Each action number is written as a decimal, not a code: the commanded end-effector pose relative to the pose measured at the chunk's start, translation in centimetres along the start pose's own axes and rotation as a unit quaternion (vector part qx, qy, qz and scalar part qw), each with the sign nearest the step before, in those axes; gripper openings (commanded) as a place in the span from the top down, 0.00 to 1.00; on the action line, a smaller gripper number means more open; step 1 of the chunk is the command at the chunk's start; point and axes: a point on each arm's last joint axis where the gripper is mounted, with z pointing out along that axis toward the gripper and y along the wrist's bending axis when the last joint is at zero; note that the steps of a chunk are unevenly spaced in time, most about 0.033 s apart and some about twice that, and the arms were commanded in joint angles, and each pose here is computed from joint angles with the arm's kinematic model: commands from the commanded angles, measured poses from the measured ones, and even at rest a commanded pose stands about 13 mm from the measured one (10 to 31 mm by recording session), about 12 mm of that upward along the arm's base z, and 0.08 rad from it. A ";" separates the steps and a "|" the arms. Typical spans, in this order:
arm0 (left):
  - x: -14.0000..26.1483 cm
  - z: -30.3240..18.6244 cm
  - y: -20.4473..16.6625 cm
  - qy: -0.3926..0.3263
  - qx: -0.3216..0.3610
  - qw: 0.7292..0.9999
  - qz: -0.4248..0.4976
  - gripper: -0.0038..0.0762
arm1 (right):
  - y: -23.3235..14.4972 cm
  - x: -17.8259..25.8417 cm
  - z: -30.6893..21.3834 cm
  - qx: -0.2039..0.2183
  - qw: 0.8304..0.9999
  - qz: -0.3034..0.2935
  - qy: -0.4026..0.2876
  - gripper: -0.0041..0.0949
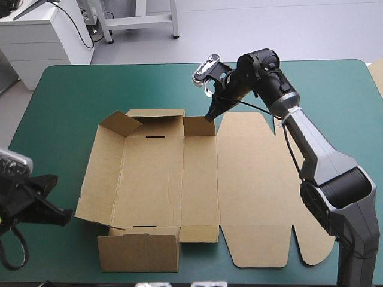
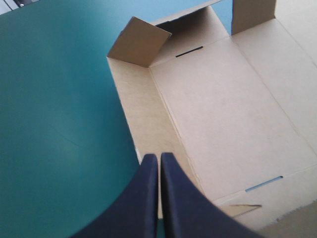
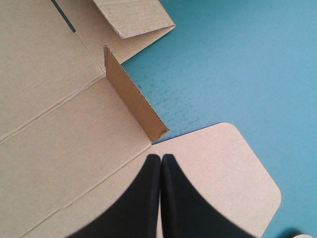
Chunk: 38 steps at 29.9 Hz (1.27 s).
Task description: Fold the box
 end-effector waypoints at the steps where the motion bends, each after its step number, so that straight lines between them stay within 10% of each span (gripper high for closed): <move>1: -2.8 1.6 0.5 0.029 -0.033 0.999 0.027 0.93 | 0.1 -0.7 -5.7 0.037 0.998 -0.001 -0.057 0.97; 20: -13.0 7.6 1.3 0.017 0.024 0.997 0.065 0.93 | -0.4 2.0 -17.7 0.143 0.978 0.068 -0.134 0.98; 25: -12.8 10.1 4.1 0.028 0.119 0.993 -0.006 0.93 | -0.7 3.9 -22.2 0.182 0.965 0.094 -0.165 0.98; 38: -7.4 12.5 12.4 0.079 0.057 0.985 -0.139 0.93 | -0.5 12.3 -23.2 0.213 0.956 0.183 -0.080 0.98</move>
